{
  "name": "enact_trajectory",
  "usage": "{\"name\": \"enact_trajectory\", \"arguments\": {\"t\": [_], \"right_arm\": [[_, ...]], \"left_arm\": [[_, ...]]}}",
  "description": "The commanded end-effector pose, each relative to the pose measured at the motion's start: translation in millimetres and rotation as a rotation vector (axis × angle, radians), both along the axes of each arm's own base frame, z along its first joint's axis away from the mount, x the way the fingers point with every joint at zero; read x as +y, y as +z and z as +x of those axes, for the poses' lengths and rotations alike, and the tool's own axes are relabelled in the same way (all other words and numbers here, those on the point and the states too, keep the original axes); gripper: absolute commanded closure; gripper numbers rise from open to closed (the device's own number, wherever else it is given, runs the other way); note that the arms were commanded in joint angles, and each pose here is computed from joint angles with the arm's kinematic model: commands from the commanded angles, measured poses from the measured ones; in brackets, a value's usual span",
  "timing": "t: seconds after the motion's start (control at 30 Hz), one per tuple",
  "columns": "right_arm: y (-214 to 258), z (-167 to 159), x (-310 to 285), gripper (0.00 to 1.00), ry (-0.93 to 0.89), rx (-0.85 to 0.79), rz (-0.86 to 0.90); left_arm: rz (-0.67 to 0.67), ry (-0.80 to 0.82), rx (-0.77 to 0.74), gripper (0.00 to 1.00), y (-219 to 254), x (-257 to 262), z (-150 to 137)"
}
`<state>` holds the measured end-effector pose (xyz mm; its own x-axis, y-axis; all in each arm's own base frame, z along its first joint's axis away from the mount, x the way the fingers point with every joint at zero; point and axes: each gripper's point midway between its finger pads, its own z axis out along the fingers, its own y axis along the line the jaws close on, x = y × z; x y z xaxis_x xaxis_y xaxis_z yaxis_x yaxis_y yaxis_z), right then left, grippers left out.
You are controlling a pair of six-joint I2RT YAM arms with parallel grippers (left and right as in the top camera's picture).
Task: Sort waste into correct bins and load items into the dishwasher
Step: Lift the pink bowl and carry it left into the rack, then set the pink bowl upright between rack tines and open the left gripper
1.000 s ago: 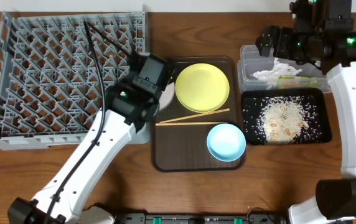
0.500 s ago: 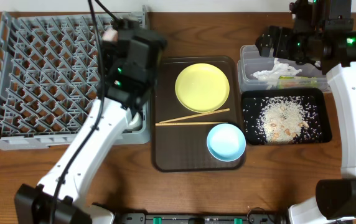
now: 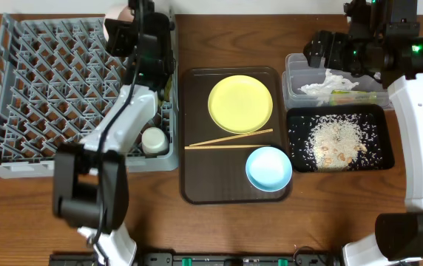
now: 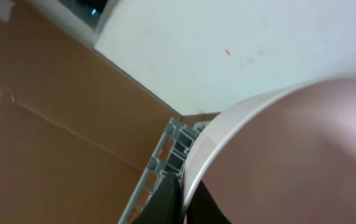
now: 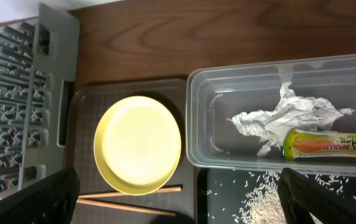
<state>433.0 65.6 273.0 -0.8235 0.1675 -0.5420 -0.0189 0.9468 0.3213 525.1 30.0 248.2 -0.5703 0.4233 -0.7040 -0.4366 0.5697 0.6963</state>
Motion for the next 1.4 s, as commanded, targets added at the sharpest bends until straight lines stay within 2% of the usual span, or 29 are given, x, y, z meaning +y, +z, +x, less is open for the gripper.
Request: {"name": "enact_trajectory", "arguments": {"t": [0.0, 0.43, 1.17, 1.37], "right_arm": [[-2.9, 0.7, 2.4, 0.01, -0.001, 0.008, 0.002], [-2.9, 0.7, 2.4, 0.01, -0.001, 0.008, 0.002], [-2.9, 0.7, 2.4, 0.01, -0.001, 0.008, 0.002], [-2.9, 0.7, 2.4, 0.01, -0.001, 0.008, 0.002]], "left_arm": [[0.092, 0.018, 0.077, 0.92, -10.0, 12.7, 8.4], [0.085, -0.05, 0.14, 0.92, -59.7, 7.8, 29.4], [0.083, -0.141, 0.178, 0.93, -81.3, -22.9, 37.5], [0.074, -0.057, 0.032, 0.92, -53.4, -13.3, 36.0]]}}
